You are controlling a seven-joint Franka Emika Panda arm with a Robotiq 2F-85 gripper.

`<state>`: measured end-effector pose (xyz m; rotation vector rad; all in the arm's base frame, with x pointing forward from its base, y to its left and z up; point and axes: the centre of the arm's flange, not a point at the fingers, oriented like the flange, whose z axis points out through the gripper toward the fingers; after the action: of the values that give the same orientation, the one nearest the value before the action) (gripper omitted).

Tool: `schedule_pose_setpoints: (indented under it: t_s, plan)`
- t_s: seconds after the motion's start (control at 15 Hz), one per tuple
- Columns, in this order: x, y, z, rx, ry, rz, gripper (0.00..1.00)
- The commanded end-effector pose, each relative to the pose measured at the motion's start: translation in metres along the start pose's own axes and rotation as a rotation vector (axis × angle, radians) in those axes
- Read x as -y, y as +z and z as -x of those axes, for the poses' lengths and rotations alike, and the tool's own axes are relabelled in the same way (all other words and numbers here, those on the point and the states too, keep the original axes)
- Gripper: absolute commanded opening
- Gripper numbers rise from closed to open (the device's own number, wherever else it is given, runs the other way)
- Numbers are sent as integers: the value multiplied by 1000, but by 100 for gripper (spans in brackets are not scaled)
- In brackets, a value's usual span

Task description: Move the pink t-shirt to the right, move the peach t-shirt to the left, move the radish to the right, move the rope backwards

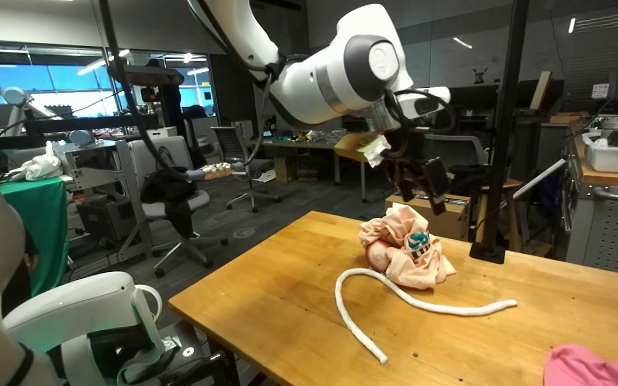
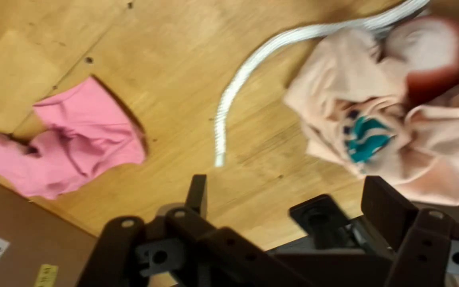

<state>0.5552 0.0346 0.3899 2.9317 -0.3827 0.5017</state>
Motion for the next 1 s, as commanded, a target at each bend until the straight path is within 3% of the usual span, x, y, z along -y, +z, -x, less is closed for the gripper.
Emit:
schedule_pose_setpoints:
  t_s: [0.0, 0.2, 0.4, 0.67, 0.93]
  plan:
    - [56, -8, 10, 64, -167, -101, 100]
    - [101, 6, 20, 108, -318, -181, 100]
    - [132, 25, 22, 125, -454, -205, 100]
    - [154, 55, 12, 99, -546, -181, 100]
    - [165, 77, -7, 11, -512, -95, 100]
